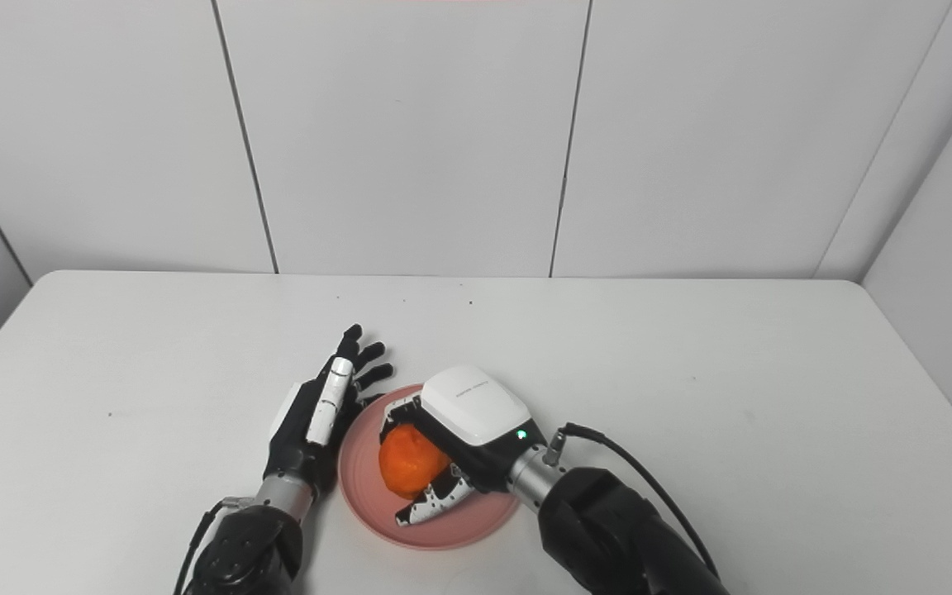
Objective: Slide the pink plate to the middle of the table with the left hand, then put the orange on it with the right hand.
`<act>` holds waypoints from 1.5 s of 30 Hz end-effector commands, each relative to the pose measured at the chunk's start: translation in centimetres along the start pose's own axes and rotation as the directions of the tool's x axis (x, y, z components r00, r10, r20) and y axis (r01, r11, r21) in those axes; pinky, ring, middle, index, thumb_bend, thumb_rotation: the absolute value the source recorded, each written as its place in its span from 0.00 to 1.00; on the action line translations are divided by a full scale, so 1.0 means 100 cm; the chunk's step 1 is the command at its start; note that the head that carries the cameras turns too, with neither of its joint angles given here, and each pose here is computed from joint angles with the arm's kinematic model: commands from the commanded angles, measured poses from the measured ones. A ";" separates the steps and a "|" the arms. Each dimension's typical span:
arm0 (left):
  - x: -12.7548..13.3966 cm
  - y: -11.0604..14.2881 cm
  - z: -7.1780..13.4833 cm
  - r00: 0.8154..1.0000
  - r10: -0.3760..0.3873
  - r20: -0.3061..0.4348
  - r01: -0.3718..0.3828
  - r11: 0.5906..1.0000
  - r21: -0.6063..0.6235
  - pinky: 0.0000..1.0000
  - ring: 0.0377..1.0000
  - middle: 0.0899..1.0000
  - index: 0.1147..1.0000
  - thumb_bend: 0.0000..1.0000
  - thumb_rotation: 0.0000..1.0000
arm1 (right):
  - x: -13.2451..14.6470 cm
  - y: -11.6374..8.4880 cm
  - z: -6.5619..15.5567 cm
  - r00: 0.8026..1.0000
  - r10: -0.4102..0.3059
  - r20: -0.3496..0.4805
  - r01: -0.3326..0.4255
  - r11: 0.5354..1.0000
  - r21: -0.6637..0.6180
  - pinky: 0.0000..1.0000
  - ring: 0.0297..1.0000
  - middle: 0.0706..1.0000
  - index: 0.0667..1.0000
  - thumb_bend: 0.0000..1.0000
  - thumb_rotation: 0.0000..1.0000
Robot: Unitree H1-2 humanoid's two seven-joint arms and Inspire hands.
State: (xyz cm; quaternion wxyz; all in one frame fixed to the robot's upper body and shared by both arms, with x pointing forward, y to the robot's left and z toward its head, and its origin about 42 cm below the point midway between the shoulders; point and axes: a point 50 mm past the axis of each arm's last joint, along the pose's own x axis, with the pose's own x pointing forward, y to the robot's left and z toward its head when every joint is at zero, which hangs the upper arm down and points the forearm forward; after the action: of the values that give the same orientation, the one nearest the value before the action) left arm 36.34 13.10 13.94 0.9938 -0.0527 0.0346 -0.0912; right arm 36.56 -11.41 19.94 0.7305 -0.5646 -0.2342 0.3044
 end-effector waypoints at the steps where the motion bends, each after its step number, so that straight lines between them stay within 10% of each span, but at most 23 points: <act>1: -0.002 -0.001 -0.016 0.995 0.000 -0.096 -0.001 1.000 -0.014 0.67 0.84 0.88 0.95 0.65 0.91 | 0.010 -0.028 0.007 0.995 -0.054 0.080 0.059 0.997 -0.055 0.29 0.36 0.49 0.46 0.49 0.17; 9: 0.006 -0.001 -0.010 0.996 -0.001 -0.093 0.000 1.000 -0.010 0.69 0.89 0.97 0.99 0.66 0.91 | 0.018 -0.037 0.003 0.995 -0.053 0.083 0.059 0.996 -0.065 0.31 0.39 0.51 0.46 0.50 0.17; 16: 0.007 -0.002 -0.006 0.996 -0.005 -0.085 0.005 1.000 0.006 0.64 0.82 0.85 0.95 0.66 0.92 | 0.017 -0.045 -0.002 0.995 -0.062 0.075 0.067 0.996 -0.063 0.32 0.41 0.54 0.46 0.49 0.18; 17: 0.007 -0.002 -0.005 0.996 -0.006 -0.085 0.007 1.000 0.005 0.63 0.81 0.85 0.96 0.66 0.92 | 0.017 -0.045 -0.002 0.995 -0.063 0.075 0.068 0.996 -0.063 0.34 0.43 0.55 0.59 0.54 0.47; 20: 0.008 -0.002 -0.006 0.996 -0.007 -0.085 0.007 1.000 0.000 0.63 0.80 0.82 0.96 0.69 0.91 | 0.018 -0.047 -0.003 0.996 -0.061 0.069 0.067 0.995 -0.077 0.36 0.45 0.57 0.68 0.58 0.69; 45: 0.006 0.001 -0.002 0.997 -0.001 -0.083 -0.001 1.000 -0.018 0.71 0.88 0.84 0.96 0.63 0.92 | 0.013 -0.066 -0.006 0.980 -0.199 0.005 0.199 0.977 -0.080 0.42 0.53 0.65 0.75 0.63 0.81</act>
State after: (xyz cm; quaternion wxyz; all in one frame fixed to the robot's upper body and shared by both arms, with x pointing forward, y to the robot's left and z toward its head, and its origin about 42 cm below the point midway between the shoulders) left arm 37.19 13.12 14.54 0.9933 -0.0533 0.0475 -0.0911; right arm 38.76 -12.16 23.70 0.7280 -0.5796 -0.2635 0.2544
